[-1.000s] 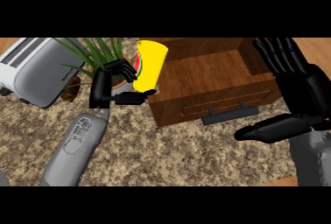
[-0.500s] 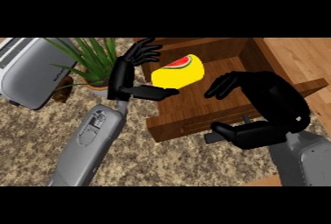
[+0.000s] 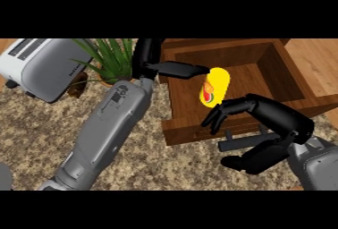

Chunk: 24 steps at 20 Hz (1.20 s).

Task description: Pick up the cup, place it into the drawer and close the drawer

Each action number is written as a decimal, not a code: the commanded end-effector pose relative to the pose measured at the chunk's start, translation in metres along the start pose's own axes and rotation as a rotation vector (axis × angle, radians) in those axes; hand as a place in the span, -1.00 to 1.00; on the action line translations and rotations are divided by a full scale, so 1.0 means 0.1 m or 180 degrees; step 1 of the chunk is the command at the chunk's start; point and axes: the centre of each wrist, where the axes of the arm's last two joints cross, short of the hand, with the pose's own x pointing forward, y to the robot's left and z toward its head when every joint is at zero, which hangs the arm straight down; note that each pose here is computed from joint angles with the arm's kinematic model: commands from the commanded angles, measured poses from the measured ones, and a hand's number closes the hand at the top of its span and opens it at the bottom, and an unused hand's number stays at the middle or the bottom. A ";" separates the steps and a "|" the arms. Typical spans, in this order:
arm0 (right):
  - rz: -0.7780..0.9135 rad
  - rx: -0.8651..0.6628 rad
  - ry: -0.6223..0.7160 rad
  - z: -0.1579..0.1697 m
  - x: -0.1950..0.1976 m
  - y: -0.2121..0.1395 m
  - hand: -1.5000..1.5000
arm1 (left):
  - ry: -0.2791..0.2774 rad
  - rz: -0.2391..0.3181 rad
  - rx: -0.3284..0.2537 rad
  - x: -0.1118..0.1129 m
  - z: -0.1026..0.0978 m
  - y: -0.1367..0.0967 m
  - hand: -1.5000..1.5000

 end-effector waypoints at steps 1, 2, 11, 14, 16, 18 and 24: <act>0.0673 -0.0034 0.0399 0.15 -0.01 -0.02 -1.00 | 0.0010 0.0111 0.0089 0.02 -0.15 -0.02 -1.00; 0.0807 -0.0071 0.0481 -0.02 -0.04 0.15 -1.00 | 0.0028 0.0132 0.0064 -0.01 -0.11 -0.05 -1.00; 0.0874 0.0030 0.1225 -0.07 -1.03 0.57 -1.00 | -0.0098 0.0494 0.0040 -0.15 -0.09 0.12 -1.00; 0.0923 0.0173 0.1342 -0.17 -1.25 0.61 -1.00 | -0.0062 0.0536 0.0051 -0.20 -0.01 0.14 -1.00; 0.1009 0.0119 0.1478 -0.21 -1.37 0.42 1.00 | -0.0095 0.0547 0.0110 -0.27 0.05 0.19 -1.00; 0.1002 -0.0045 0.1514 -0.22 -1.53 0.24 1.00 | -0.0148 0.0582 0.0111 -0.31 0.10 0.32 -1.00; 0.0928 -0.0568 0.1306 -0.19 -1.78 -0.04 1.00 | -0.0022 0.0637 0.0007 -0.32 0.23 0.51 -1.00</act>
